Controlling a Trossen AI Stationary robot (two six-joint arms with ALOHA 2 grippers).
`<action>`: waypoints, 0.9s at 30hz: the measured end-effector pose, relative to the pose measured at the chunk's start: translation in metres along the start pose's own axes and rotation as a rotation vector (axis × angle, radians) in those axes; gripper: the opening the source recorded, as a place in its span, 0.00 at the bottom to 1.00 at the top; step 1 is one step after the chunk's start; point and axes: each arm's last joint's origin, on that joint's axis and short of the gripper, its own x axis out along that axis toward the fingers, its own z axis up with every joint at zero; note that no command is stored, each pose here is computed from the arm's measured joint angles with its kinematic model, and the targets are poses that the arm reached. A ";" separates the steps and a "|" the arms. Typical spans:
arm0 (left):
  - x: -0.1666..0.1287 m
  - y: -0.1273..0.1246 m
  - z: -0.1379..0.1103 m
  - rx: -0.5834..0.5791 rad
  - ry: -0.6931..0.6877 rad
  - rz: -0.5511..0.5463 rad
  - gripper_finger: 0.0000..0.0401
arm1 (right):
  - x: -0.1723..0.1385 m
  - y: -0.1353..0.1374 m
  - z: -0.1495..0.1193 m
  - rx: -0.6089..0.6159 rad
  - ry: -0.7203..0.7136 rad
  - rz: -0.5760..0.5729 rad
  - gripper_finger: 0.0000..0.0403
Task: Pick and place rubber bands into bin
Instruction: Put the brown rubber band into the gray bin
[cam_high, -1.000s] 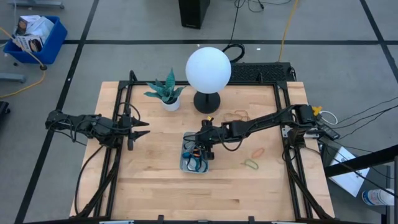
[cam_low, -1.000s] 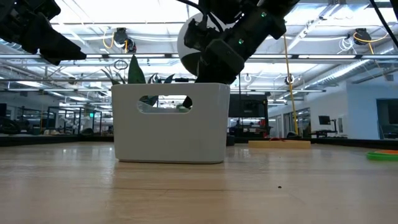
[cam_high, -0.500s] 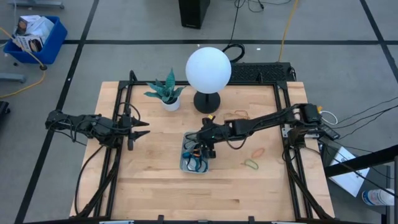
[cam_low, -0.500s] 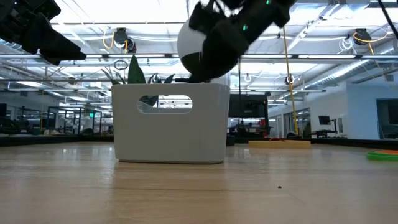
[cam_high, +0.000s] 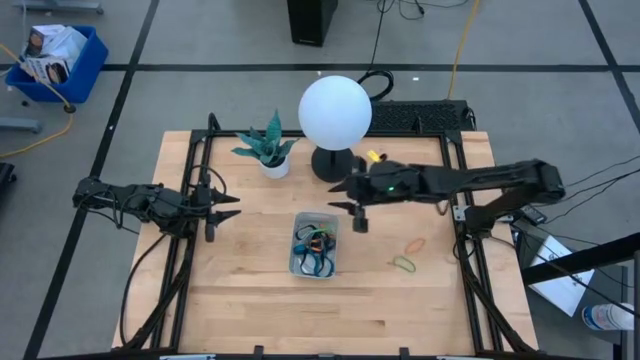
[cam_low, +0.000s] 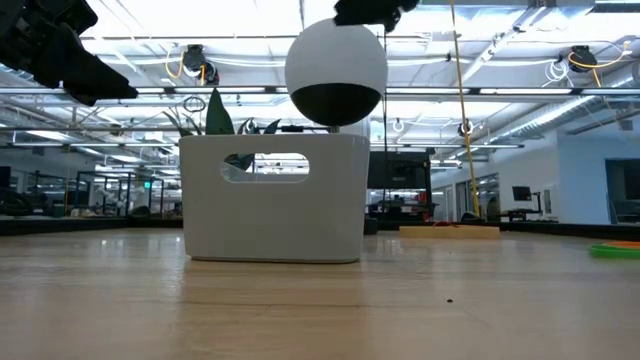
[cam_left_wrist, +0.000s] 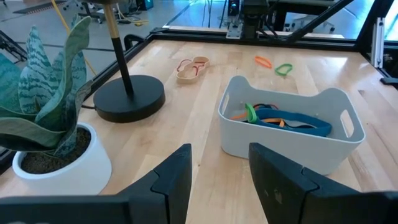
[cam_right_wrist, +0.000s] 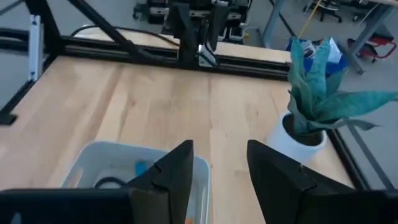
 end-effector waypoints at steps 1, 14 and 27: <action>0.000 0.000 0.000 0.000 0.000 0.000 0.41 | -0.006 -0.001 0.001 -0.013 0.000 0.000 0.37; 0.000 0.000 0.000 0.006 0.000 0.000 0.41 | -0.035 -0.018 -0.040 0.060 0.381 -0.251 0.33; 0.000 0.000 0.000 -0.008 0.000 0.000 0.41 | 0.002 -0.045 -0.148 0.276 0.444 -0.232 0.27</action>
